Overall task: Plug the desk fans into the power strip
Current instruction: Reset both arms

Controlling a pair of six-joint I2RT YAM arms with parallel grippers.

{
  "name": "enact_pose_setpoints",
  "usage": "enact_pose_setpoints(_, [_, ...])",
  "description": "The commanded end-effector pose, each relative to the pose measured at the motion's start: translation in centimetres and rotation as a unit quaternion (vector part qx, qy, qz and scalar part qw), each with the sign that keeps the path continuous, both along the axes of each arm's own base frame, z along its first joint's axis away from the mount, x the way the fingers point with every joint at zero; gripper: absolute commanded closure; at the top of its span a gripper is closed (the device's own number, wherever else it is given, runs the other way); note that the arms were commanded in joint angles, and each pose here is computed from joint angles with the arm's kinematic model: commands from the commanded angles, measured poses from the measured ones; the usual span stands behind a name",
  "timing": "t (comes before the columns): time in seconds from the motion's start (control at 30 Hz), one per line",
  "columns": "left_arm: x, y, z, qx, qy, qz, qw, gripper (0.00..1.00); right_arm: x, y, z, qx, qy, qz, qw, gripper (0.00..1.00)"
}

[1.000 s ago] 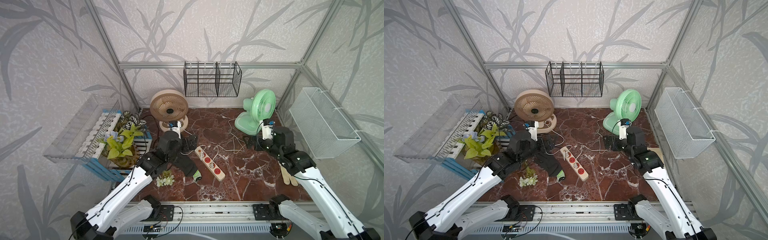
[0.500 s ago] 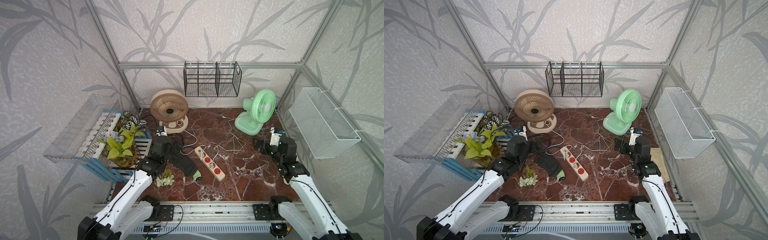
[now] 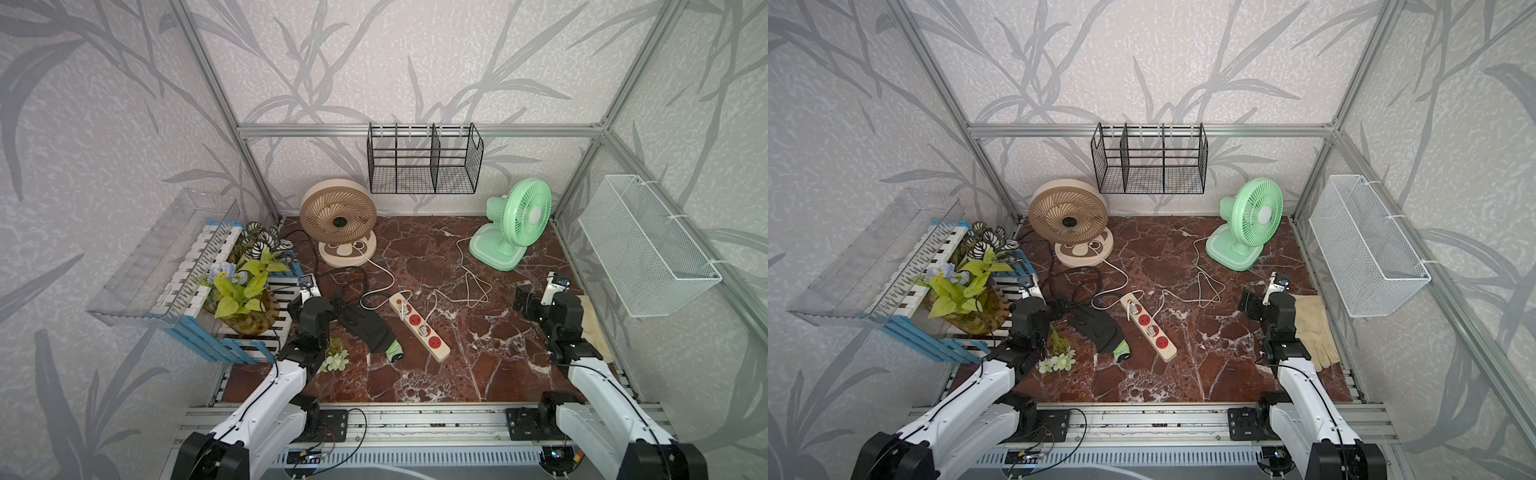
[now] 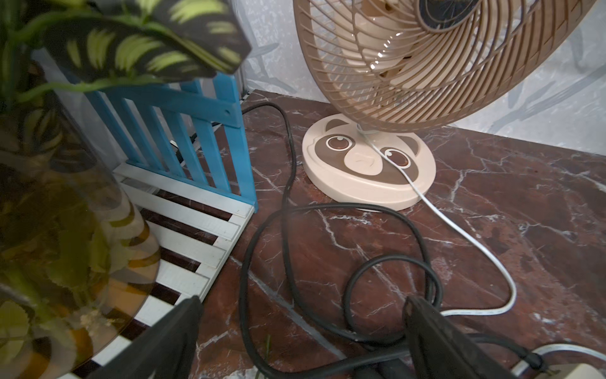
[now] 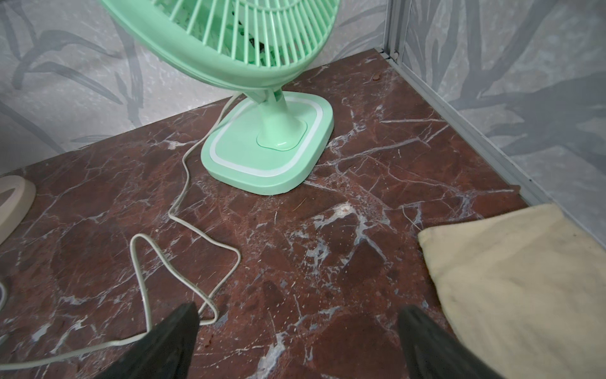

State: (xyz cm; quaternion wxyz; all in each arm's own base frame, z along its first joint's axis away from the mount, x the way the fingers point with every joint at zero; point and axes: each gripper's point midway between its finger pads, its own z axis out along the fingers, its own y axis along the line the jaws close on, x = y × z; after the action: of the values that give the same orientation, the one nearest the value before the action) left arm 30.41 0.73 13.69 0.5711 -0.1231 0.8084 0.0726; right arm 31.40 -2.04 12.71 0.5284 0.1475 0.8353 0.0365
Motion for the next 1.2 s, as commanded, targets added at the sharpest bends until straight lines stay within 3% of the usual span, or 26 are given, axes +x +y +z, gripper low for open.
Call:
enact_pose_setpoints(0.0, [-0.2,1.8,2.3,0.04,-0.075,0.036,0.996,0.0,1.5,-1.5,1.3,-0.02,-0.057,-0.037,0.998,0.01])
enact_pose_setpoints(0.17, [-0.4,4.1,1.2,0.043,-0.084,0.077,0.993,0.0,3.3,-1.5,-0.7,-0.04,-0.058,-0.026,0.997,0.01])
enact_pose_setpoints(0.57, [3.8,4.3,0.4,0.086,-0.057,0.074,0.992,0.0,6.3,-1.3,-0.7,-0.09,-0.073,0.002,0.993,0.01])
enact_pose_setpoints(0.73, [5.3,3.7,1.0,0.088,-0.08,0.05,0.992,0.0,7.1,-1.4,-2.9,-0.096,-0.088,-0.001,0.991,0.01])
enact_pose_setpoints(0.87, [6.1,3.0,1.0,0.076,-0.087,0.014,0.993,0.0,7.7,-0.8,-3.4,-0.093,-0.062,0.02,0.993,0.01])
enact_pose_setpoints(1.03, [5.5,2.7,0.9,0.056,-0.127,-0.002,0.99,0.0,8.2,-0.1,-3.5,-0.093,-0.06,0.043,0.993,0.01])
enact_pose_setpoints(1.17, [7.2,1.6,-0.5,0.062,-0.095,-0.038,0.993,0.0,8.4,0.3,-3.5,-0.093,-0.057,0.057,0.992,0.01])
